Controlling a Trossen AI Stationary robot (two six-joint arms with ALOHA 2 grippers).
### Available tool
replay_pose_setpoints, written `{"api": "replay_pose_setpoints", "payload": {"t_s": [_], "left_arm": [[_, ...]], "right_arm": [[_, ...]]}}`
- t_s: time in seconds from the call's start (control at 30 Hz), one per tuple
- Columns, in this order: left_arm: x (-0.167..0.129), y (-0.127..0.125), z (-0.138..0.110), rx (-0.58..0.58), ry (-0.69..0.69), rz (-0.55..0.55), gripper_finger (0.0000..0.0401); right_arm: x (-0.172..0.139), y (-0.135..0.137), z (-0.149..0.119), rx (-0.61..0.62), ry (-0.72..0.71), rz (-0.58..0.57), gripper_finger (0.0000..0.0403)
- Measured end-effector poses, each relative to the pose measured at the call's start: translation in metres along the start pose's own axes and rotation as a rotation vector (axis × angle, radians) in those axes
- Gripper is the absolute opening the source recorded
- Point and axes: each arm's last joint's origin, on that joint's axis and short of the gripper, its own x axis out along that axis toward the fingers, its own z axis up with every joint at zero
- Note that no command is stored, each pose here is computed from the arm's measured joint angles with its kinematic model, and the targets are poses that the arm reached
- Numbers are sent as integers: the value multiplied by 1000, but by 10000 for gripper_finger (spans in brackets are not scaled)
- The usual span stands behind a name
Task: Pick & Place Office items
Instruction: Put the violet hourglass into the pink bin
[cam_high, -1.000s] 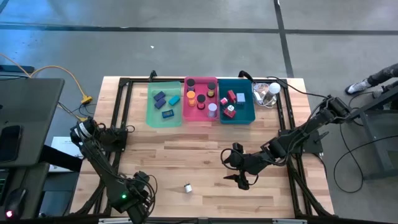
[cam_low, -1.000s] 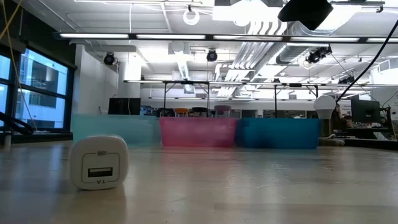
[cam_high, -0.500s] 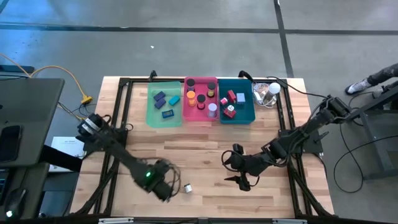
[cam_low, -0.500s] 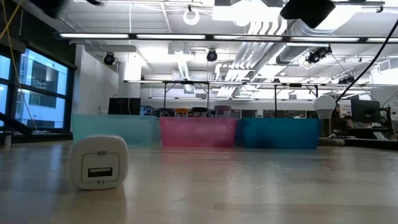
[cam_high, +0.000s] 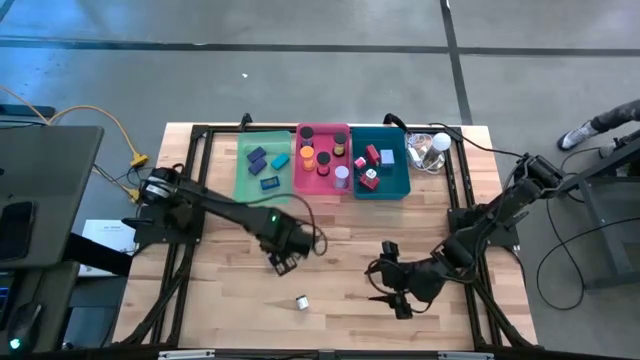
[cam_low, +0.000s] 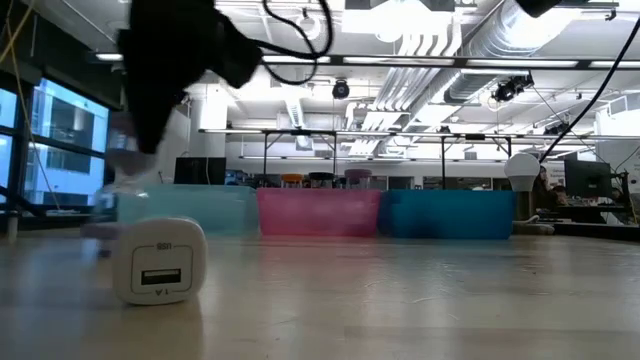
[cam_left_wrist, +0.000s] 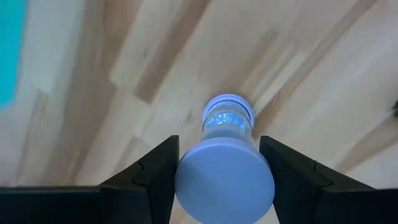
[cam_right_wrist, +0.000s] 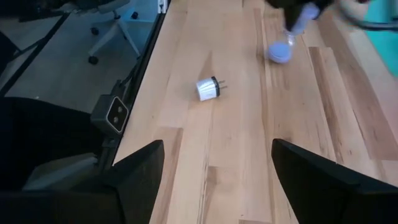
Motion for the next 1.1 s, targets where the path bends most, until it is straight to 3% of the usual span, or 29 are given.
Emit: {"api": "replay_pose_setpoints", "payload": {"t_s": [0.17, 0.4, 0.6, 0.87, 1.1], "left_arm": [[-20, 9, 23, 35, -66, -38, 191], [-70, 17, 47, 81, -237, -69, 192], [-101, 56, 81, 3, -330, -86, 192], [-109, 121, 121, -105, -433, -21, 192], [-92, 141, 147, -135, -427, 6, 193]], "right_arm": [[-4, 8, -4, -26, -15, -15, 286], [-5, 9, -5, -57, -13, -18, 286], [-5, 8, -4, -77, -21, -36, 286], [-5, 8, -4, -82, -20, -37, 286], [-5, 7, -6, -90, -9, -42, 286]]}}
